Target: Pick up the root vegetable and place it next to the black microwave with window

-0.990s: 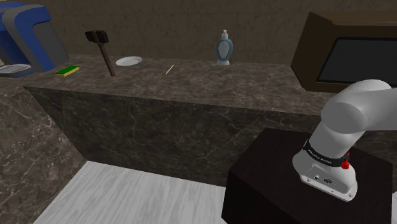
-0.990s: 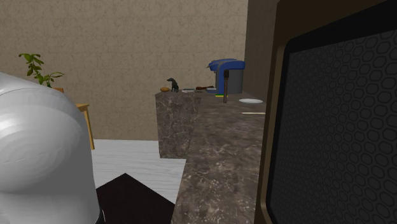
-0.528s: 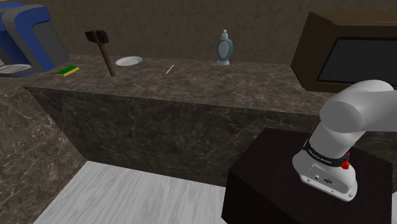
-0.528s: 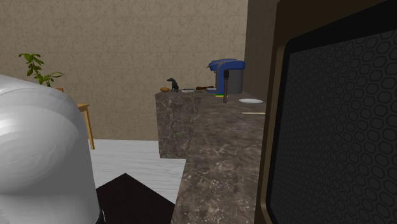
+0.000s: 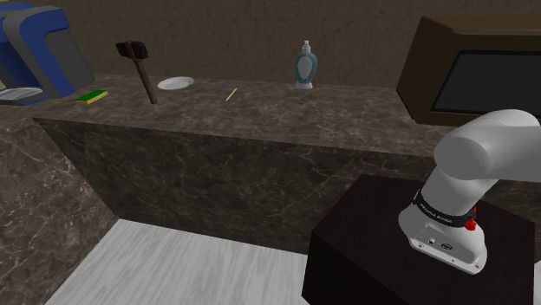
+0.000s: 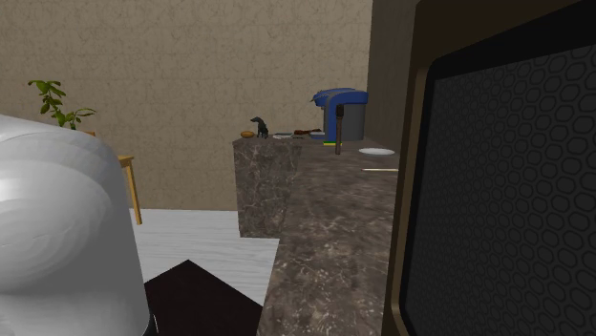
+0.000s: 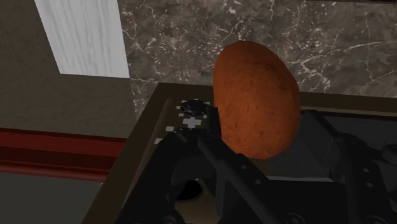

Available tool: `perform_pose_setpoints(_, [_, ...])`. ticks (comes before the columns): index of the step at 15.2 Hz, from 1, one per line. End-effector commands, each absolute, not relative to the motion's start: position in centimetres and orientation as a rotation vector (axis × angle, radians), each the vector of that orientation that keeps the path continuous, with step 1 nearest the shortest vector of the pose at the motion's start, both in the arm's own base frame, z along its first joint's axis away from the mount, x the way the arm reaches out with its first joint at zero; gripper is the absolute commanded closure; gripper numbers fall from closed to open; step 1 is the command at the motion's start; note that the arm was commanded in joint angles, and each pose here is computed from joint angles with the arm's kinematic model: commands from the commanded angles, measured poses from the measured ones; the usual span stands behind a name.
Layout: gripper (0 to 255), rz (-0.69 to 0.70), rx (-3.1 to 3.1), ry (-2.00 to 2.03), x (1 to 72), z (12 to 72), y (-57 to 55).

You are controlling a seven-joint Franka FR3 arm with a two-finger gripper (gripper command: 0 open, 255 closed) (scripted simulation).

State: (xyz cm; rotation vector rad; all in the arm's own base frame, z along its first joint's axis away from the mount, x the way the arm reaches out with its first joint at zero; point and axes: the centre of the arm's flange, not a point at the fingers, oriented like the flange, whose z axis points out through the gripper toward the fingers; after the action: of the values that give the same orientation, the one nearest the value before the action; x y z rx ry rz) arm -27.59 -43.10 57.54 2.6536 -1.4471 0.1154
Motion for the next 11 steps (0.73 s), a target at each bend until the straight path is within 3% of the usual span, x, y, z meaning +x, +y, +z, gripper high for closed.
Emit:
perform_pose_setpoints(1, [255, 0.116, 2.653, -1.447, -27.6, 56.5, -43.3])
perform_pose_setpoints(11, [255, 0.116, 2.653, -1.447, -27.6, 51.2, -43.3])
